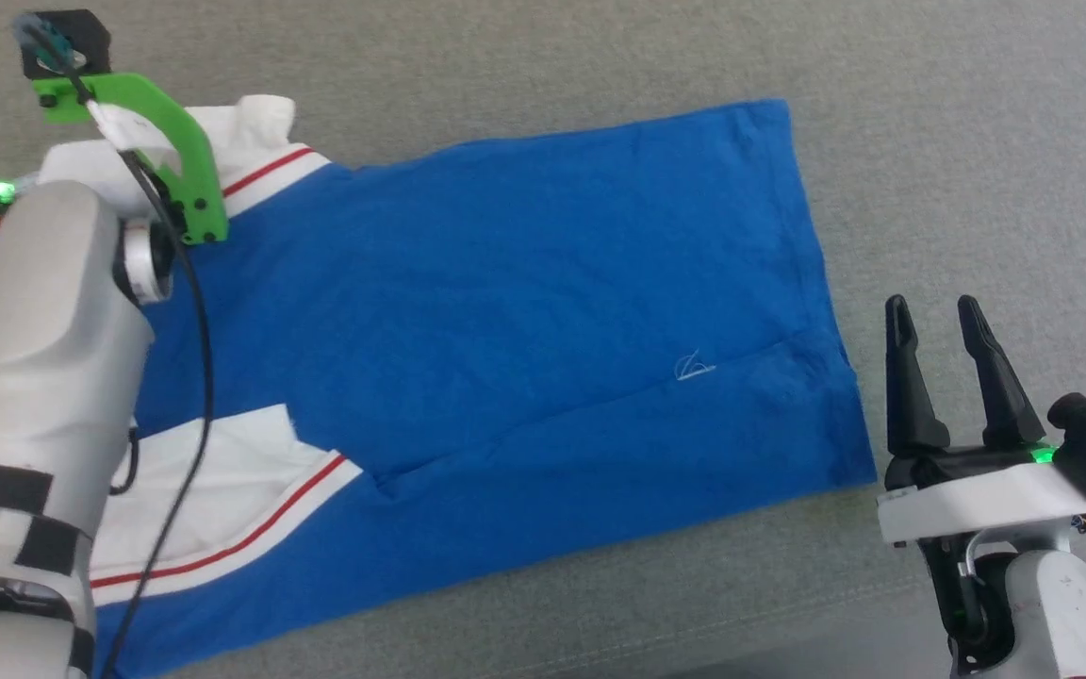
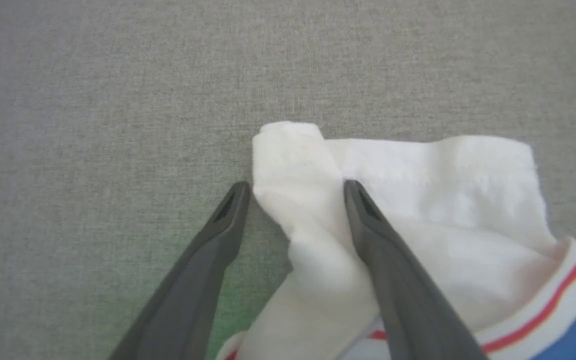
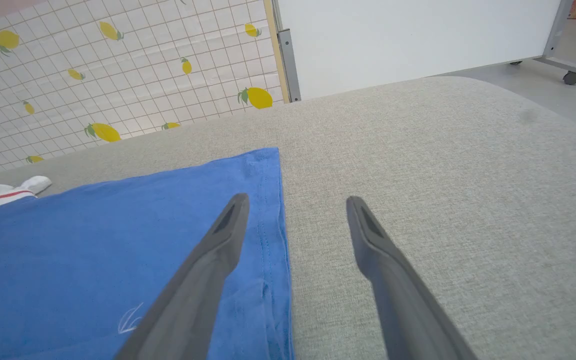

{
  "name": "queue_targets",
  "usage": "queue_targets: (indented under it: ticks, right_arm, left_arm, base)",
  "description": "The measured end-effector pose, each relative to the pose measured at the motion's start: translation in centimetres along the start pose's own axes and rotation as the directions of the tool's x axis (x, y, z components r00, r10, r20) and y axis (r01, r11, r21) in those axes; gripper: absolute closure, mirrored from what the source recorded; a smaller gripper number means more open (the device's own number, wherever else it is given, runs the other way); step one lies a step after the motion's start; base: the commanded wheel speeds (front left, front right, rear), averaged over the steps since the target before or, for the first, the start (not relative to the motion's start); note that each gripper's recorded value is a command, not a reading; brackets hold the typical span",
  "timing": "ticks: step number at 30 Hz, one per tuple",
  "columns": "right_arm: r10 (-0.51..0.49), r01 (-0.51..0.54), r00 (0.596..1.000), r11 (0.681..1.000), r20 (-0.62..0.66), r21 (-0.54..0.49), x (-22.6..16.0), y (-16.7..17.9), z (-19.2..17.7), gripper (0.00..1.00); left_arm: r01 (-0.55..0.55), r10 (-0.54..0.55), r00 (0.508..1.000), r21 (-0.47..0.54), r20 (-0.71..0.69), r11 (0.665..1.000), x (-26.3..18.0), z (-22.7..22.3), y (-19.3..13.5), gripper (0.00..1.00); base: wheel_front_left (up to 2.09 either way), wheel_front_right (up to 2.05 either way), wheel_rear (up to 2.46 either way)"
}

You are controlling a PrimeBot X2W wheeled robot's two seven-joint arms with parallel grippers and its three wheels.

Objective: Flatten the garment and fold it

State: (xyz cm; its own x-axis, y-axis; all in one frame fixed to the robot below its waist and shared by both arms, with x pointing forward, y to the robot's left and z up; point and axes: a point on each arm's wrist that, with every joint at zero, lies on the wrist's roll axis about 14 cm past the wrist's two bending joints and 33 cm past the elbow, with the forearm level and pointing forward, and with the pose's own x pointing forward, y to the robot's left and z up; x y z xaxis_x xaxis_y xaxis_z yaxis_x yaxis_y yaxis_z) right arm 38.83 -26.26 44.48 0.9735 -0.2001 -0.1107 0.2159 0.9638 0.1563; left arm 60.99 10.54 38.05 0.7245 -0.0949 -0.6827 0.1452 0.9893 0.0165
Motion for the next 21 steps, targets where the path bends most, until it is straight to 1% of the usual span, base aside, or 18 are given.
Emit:
queue_targets:
  ticks: [4,5,6,7,11,15,20,21]
  right_arm:
    - [-0.014,0.014,1.0,1.0,-0.005,-0.005,0.0,-0.5,-0.2,0.0]
    - [-0.017,0.017,1.0,1.0,-0.005,-0.006,0.0,-0.6,-0.2,0.0]
    - [-0.02,0.02,1.0,1.0,-0.006,-0.007,0.0,-0.6,-0.2,0.0]
    - [-0.022,0.022,1.0,1.0,-0.007,-0.009,0.0,-0.7,-0.3,0.0]
    - [-0.014,0.014,1.0,0.999,0.012,-0.029,0.5,-0.6,0.4,0.0]
    - [0.013,-0.01,0.998,0.998,0.064,-0.056,2.6,0.1,2.6,0.0]
    - [0.081,-0.072,0.992,0.994,0.097,-0.087,7.3,2.3,5.5,0.0]
    - [0.102,-0.098,0.994,0.99,0.031,-0.102,10.4,3.4,5.5,0.0]
  left_arm:
    - [-0.005,0.006,0.995,0.007,-0.098,1.0,1.0,-0.4,-0.1,0.0]
    - [-0.003,0.004,0.993,0.01,-0.116,1.0,1.1,-0.5,-0.3,0.27]
    - [0.001,0.001,0.992,0.013,-0.129,1.0,1.2,-0.5,-0.4,0.65]
    - [0.006,-0.004,0.99,0.018,-0.139,1.0,1.2,-0.5,-0.6,1.0]
    - [0.041,-0.033,0.989,0.055,-0.142,0.998,1.2,-0.1,-1.3,1.0]
    - [0.064,-0.052,0.99,0.084,-0.134,0.994,0.8,0.3,-1.5,1.0]
    - [0.083,-0.07,0.99,0.105,-0.119,0.991,0.2,0.2,-1.4,1.0]
    - [0.088,-0.074,0.99,0.111,-0.118,0.99,0.0,0.0,-1.2,1.0]
  base:
    - [0.0,0.0,0.0]
    - [0.0,0.0,0.0]
    - [0.0,0.0,0.0]
    - [0.0,0.0,0.0]
    - [0.0,0.0,0.0]
    - [0.0,0.0,0.0]
    - [0.0,0.0,0.0]
    - [0.0,0.0,0.0]
